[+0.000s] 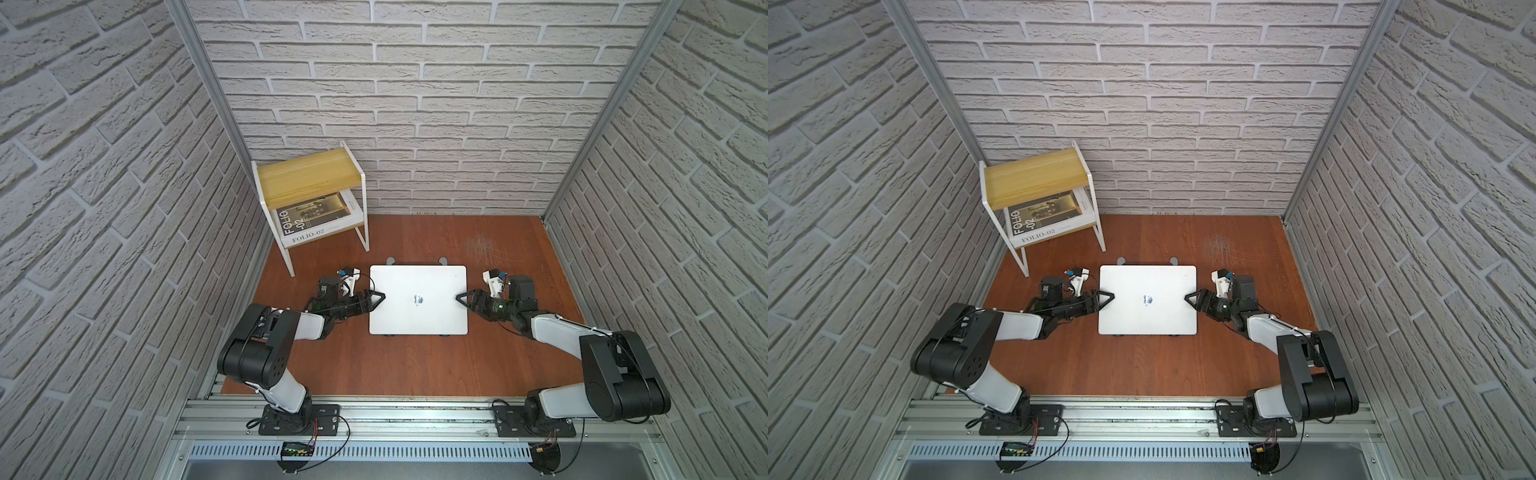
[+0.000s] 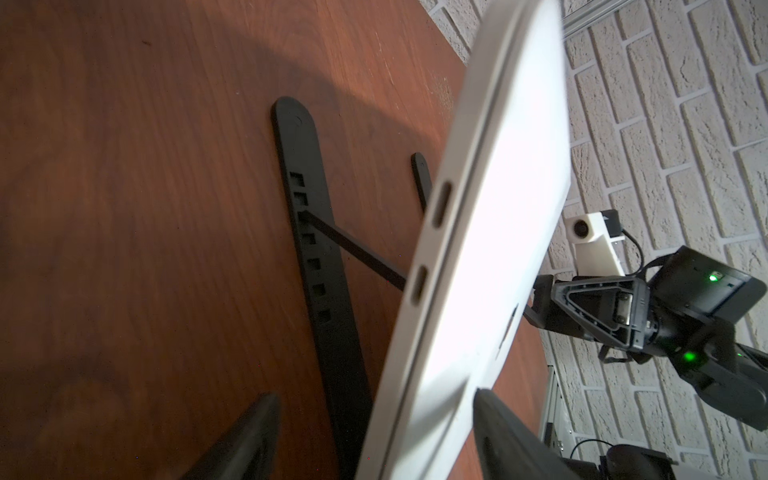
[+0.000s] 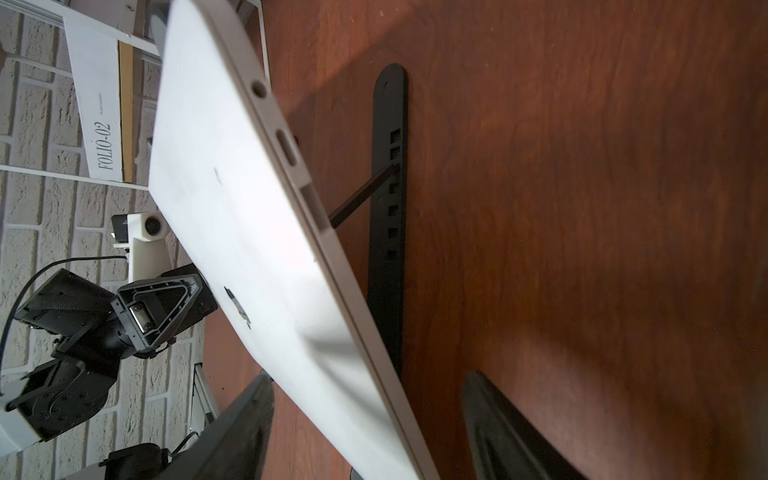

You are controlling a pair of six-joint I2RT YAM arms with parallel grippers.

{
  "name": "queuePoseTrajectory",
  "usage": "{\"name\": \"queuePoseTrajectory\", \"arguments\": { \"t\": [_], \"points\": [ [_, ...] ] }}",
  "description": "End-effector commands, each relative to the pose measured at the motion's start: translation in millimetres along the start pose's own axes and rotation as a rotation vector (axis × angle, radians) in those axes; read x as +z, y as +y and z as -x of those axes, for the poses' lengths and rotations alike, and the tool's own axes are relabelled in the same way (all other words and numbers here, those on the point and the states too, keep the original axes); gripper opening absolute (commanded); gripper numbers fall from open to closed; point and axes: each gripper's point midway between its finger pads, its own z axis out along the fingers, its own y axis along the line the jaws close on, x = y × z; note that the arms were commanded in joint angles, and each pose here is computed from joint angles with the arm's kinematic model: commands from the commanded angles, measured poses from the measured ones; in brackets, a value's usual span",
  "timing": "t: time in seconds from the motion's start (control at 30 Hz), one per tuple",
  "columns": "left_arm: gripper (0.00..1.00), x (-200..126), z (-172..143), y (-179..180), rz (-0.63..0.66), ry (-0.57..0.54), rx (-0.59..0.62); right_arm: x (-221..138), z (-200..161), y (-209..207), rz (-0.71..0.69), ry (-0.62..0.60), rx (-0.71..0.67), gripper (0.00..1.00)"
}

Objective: Close the laptop lid and set it aside
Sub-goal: Pick up the laptop from the computer stand.

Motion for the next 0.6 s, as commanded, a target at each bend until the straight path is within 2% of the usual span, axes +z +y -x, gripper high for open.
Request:
{"name": "queuePoseTrajectory", "arguments": {
  "t": [0.0,0.23,0.33,0.57],
  "points": [
    [0.73,6.0,8.4,-6.6,-0.018,-0.018,0.048,4.3,1.7,12.0,0.055,-0.004,-0.029,0.72],
    [0.67,10.7,6.9,-6.0,-0.013,-0.009,0.047,5.8,-0.1,15.1,0.064,0.003,-0.033,0.66],
    [0.65,9.0,8.1,-6.7,-0.006,-0.01,0.047,5.5,0.6,17.7,0.074,0.0,-0.035,0.59],
    [0.53,12.3,6.4,-2.8,0.0,0.003,0.029,7.2,1.3,22.3,0.095,0.001,-0.031,0.55]
  ]
}}
